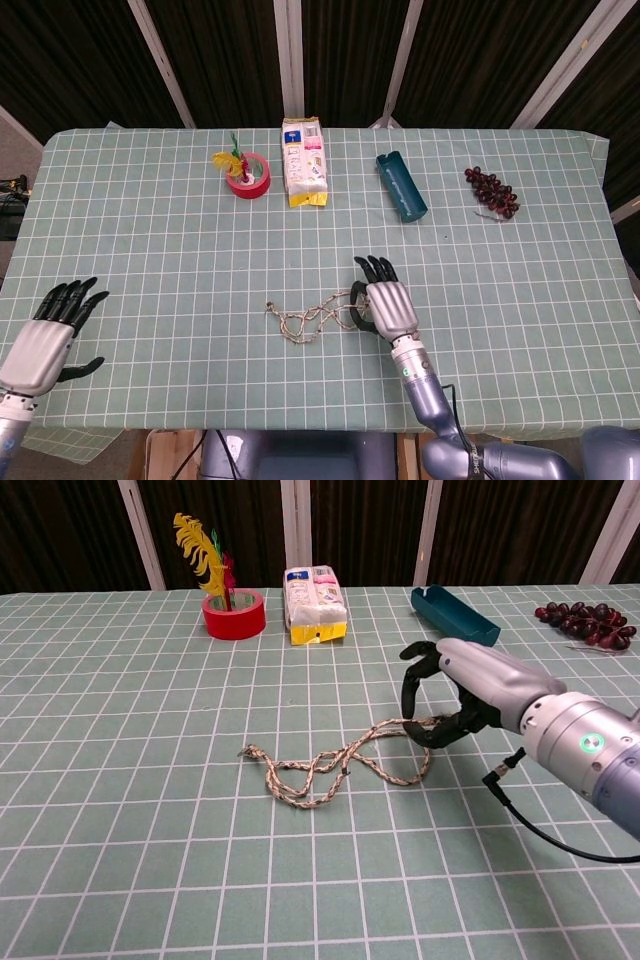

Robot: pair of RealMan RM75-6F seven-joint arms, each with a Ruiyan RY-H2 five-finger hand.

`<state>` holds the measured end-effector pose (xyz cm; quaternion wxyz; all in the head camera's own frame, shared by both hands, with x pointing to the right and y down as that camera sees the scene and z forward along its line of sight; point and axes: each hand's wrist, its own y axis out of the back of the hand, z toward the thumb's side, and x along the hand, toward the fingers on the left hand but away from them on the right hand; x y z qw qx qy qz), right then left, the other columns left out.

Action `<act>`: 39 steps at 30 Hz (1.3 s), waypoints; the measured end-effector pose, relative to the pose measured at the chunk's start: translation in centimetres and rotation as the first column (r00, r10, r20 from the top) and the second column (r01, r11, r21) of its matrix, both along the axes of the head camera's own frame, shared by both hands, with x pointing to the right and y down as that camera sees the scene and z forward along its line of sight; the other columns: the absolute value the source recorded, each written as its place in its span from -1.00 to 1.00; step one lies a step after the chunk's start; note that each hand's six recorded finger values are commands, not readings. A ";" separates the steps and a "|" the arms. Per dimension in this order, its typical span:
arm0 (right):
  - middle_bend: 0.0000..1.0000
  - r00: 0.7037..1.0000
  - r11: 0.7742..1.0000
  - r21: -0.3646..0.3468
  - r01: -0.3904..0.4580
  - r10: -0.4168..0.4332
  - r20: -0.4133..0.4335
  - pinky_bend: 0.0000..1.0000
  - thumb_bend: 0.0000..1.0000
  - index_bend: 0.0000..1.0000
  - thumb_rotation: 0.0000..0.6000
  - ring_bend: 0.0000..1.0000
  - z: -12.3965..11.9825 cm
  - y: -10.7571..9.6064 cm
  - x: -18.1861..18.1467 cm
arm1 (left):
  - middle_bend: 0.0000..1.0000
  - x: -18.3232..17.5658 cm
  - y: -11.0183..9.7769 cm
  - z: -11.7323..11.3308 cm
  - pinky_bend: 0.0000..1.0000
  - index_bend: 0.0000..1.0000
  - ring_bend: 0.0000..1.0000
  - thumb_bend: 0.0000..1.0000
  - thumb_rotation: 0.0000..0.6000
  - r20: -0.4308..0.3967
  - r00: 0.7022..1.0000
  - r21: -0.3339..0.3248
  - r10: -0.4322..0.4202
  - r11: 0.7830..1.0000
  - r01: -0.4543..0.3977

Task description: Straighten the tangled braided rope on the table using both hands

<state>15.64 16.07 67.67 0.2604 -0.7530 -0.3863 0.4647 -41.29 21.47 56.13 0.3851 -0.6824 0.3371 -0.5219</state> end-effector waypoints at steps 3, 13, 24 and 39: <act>-0.74 1.000 1.000 0.003 -0.013 0.013 0.003 -1.00 -0.11 0.27 1.00 -1.00 -0.7 -0.2 0.6 | -1.00 3.1 -1.3 0.7 -1.00 -0.48 -1.00 -0.62 1.00 -0.025 0.998 -0.008 0.066 0.998 -0.066; -0.74 0.999 0.999 0.011 -0.036 0.036 -0.017 -1.00 -0.11 0.28 1.00 -1.00 -2.1 -0.7 2.5 | -0.89 12.2 -5.4 4.3 -1.00 -0.20 -1.00 -0.42 1.00 -0.036 0.982 0.000 0.185 0.983 -0.185; -0.74 0.998 0.998 0.019 -0.056 0.057 -0.026 -1.00 -0.11 0.28 1.00 -1.00 -3.0 -1.2 4.0 | -0.85 17.3 -5.6 8.2 -1.00 -0.07 -1.00 -0.39 1.00 -0.068 0.981 -0.096 0.180 0.978 -0.186; -0.74 0.997 0.998 0.006 -0.070 0.070 -0.034 -1.00 -0.10 0.28 1.00 -1.00 -2.8 -1.1 4.5 | -0.85 22.6 -3.3 10.4 -1.00 -0.03 -1.00 -0.37 1.00 -0.191 0.975 -0.171 0.115 0.974 -0.149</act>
